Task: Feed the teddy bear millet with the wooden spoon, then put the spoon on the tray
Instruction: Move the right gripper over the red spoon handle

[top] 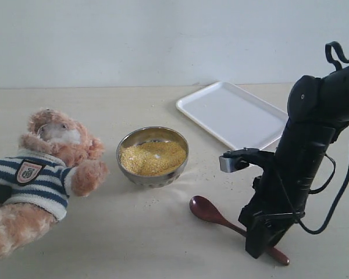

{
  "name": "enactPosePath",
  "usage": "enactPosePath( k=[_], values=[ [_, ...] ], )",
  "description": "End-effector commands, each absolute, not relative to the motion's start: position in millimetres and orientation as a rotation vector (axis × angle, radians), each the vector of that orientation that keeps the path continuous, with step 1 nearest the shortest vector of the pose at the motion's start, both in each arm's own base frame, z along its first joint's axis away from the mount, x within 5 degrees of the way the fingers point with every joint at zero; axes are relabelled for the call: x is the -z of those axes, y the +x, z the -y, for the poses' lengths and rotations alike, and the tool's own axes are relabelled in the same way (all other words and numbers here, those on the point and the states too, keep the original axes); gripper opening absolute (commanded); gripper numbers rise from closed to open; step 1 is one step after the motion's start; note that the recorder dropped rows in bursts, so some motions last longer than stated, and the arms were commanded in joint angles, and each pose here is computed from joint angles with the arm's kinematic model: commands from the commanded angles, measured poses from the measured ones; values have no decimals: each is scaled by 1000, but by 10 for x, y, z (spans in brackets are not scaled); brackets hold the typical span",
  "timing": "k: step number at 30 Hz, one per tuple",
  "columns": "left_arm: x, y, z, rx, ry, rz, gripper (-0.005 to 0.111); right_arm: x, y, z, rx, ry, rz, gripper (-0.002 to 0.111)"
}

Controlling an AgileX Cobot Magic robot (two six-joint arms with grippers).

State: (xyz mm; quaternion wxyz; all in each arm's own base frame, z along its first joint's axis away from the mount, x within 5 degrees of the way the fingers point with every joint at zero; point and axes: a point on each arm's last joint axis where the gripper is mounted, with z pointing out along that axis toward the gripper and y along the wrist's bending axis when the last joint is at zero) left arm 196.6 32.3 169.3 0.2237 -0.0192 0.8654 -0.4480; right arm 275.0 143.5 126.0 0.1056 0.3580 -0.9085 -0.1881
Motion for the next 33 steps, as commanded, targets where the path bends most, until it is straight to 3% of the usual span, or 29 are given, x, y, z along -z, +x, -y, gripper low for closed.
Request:
enactPosePath(
  k=[1,6,12,22,33],
  values=[
    [-1721,1948,-313,1257,-42,-2367,7,-1252,2739,-1459,536,1016,2691,52],
    [-1721,1948,-313,1257,-42,-2367,7,-1431,2699,-1704,376,1208,2832,52],
    [-1721,1948,-313,1257,-42,-2367,7,-1748,2636,-1674,310,1096,3111,52],
    [-1721,1948,-313,1257,-42,-2367,7,-1531,2187,-1370,281,982,3219,52],
    [-1721,1948,-313,1257,-42,-2367,7,-1458,2151,-1336,258,1098,3217,52]
  ],
)
